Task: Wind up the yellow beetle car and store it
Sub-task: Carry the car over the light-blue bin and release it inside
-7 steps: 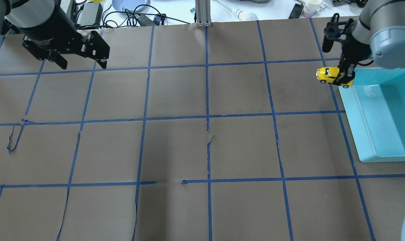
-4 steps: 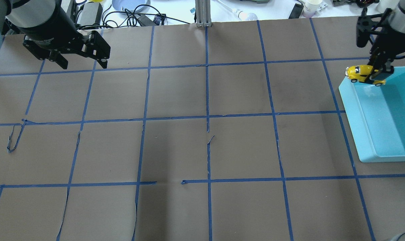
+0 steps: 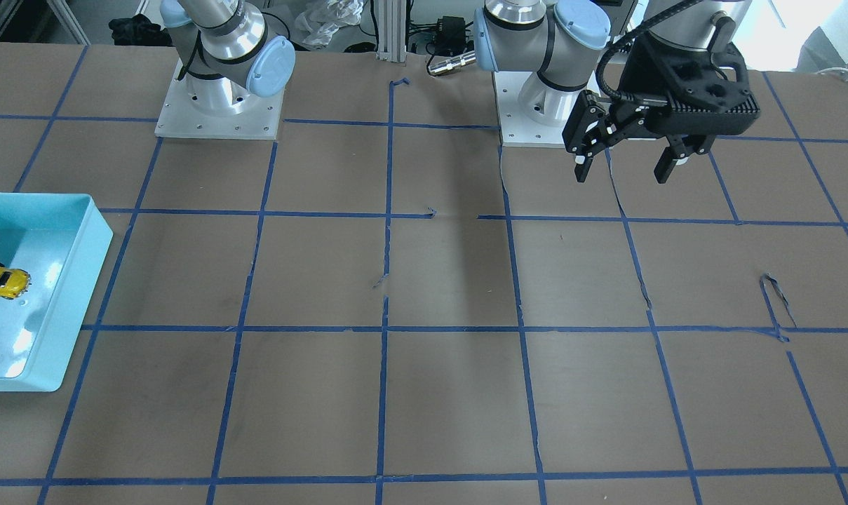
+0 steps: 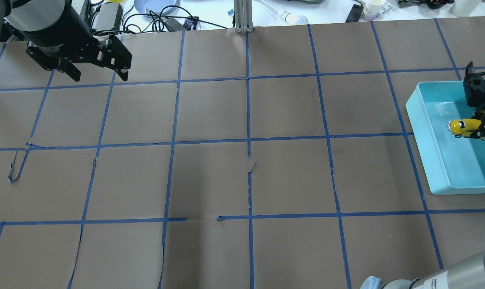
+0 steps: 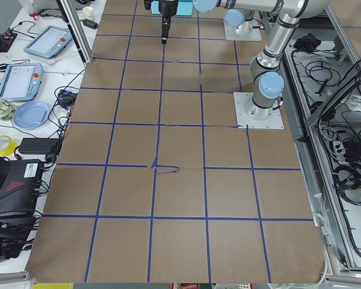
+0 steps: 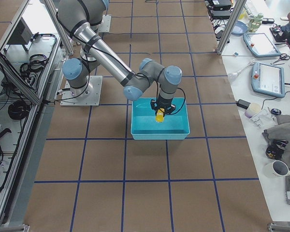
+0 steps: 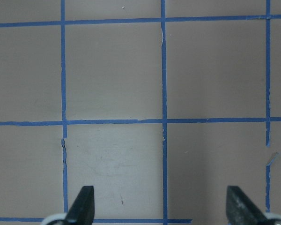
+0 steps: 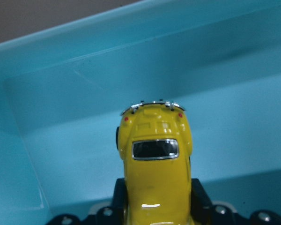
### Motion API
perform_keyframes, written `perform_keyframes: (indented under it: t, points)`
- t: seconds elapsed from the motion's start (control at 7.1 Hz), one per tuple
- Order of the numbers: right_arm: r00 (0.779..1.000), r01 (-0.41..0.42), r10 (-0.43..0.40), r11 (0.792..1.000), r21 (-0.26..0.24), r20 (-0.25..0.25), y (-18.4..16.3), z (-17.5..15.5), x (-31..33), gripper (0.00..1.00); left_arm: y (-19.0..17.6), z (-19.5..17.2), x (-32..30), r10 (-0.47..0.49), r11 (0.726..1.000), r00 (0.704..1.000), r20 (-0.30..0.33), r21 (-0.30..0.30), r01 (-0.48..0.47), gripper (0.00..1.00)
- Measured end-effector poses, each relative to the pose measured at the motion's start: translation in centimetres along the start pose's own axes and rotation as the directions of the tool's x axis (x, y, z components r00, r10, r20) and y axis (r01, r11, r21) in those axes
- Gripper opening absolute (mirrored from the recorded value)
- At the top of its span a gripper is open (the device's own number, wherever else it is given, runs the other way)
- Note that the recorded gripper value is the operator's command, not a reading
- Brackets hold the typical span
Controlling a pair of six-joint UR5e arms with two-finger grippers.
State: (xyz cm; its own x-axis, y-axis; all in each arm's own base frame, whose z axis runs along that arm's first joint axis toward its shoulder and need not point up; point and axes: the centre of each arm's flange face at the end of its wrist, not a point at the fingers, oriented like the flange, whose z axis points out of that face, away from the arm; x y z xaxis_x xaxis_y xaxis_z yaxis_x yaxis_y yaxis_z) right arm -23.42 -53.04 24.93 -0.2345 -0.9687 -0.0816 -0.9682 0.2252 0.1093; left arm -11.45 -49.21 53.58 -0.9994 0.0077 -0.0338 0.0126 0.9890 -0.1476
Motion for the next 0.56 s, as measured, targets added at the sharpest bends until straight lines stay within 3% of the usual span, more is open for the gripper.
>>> perform_keyframes:
  t: [0.14, 0.28, 0.56]
  points:
    - [1.000, 0.002, -0.002, 1.000, 0.000, 0.010, 0.11, 1.67, -0.07, 0.51, 0.14, -0.16, -0.02, 0.000, 1.000, 1.000, 0.002, 0.002, 0.000, 1.00]
    - [1.000, 0.004, -0.004, 1.000, 0.003, 0.018, 0.10, 2.55, -0.06, 1.00, 0.27, -0.18, -0.07, -0.001, 1.000, 1.000, 0.003, 0.002, 0.001, 1.00]
    - [1.000, -0.013, 0.013, 1.000, 0.009, -0.014, 0.16, 1.77, 0.19, 1.00, 0.31, -0.09, -0.16, -0.002, 1.000, 1.000, 0.002, 0.001, 0.002, 1.00]
